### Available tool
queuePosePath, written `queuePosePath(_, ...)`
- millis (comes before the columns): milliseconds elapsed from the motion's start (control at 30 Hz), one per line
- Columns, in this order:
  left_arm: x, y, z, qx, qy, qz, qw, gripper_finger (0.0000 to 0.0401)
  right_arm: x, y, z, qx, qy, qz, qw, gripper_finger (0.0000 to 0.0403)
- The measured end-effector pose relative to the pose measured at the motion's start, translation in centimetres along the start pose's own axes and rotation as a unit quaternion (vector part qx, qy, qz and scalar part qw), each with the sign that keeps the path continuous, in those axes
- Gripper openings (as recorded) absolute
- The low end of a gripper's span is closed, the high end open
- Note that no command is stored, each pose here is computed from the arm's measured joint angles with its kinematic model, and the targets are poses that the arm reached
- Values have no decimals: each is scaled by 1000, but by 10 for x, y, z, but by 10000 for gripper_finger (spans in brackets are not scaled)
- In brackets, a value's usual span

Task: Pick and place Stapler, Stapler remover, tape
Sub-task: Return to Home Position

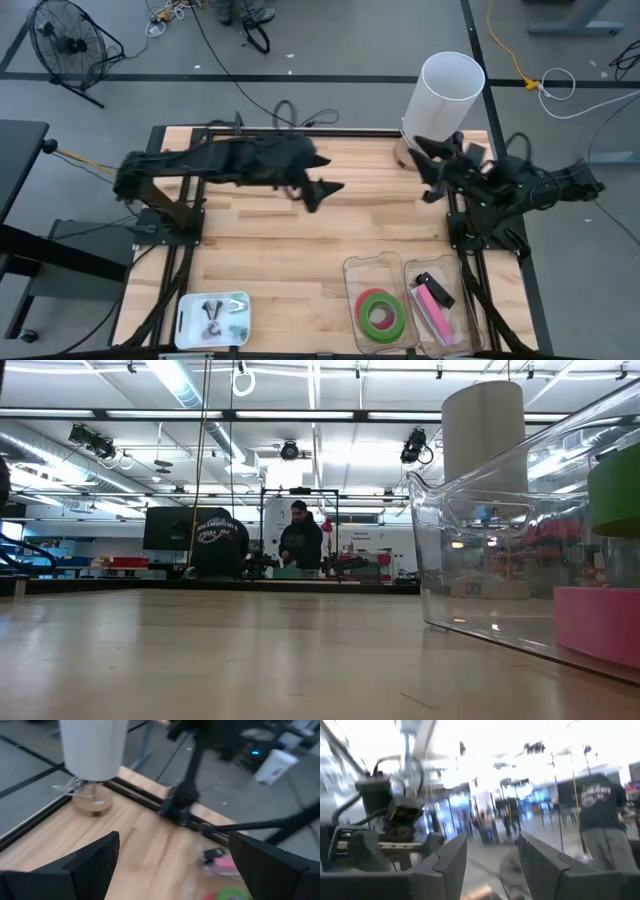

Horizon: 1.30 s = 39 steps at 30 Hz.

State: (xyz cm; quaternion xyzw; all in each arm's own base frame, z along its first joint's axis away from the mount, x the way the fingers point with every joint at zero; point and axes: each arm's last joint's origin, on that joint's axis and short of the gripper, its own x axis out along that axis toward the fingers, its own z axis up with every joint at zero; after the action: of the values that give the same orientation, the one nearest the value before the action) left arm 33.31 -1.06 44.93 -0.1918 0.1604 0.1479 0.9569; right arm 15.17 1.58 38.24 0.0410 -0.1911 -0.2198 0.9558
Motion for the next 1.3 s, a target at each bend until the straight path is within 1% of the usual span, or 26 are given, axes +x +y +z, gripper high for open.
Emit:
queuePosePath(33, -10, -2, 2, 0, -4, -9, 1000, 374, -7, -7, -5, 10, -19, -3, 1000, 178)
queuePosePath(100, -25, -6, 5, -7, -34, -35, 999, 374, -20, -20, -16, 25, -48, -15, 998, 178)
queuePosePath(133, -32, -7, 4, -10, -45, -45, 998, 374, -27, -25, -22, 25, -52, -21, 998, 178)
queuePosePath(200, -41, -7, 2, -24, -90, -74, 993, 374, -38, -36, -34, 19, -53, -35, 998, 178)
queuePosePath(300, -47, -1, -10, -51, -168, -118, 977, 374, -53, -50, -48, 11, -54, -55, 997, 178)
queuePosePath(400, -51, 12, -30, -67, -211, -138, 965, 374, -66, -62, -55, 7, -57, -97, 994, 178)
queuePosePath(500, -62, 28, -53, -68, -214, -138, 965, 374, -76, -72, -63, 7, -64, -129, 990, 178)
queuePosePath(600, -70, 46, -82, -61, -195, -129, 970, 374, -86, -80, -69, 14, -77, -160, 984, 178)
queuePosePath(800, -76, 84, -141, -47, -153, -99, 982, 374, -102, -91, -80, 31, -98, -208, 973, 178)
queuePosePath(900, -79, 103, -165, -43, -140, -81, 986, 374, -108, -95, -88, 35, -107, -226, 968, 178)
queuePosePath(1033, -89, 122, -188, -45, -141, -68, 987, 374, -109, -98, -103, 38, -114, -249, 961, 178)
queuePosePath(1100, -95, 131, -201, -46, -144, -67, 986, 374, -109, -99, -118, 25, -98, -253, 962, 178)
queuePosePath(1200, -105, 141, -216, -51, -160, -78, 983, 374, -107, -99, -126, -9, -57, -257, 965, 178)
queuePosePath(1300, -113, 150, -229, -56, -178, -87, 979, 374, -106, -99, -135, -41, -17, -265, 963, 178)
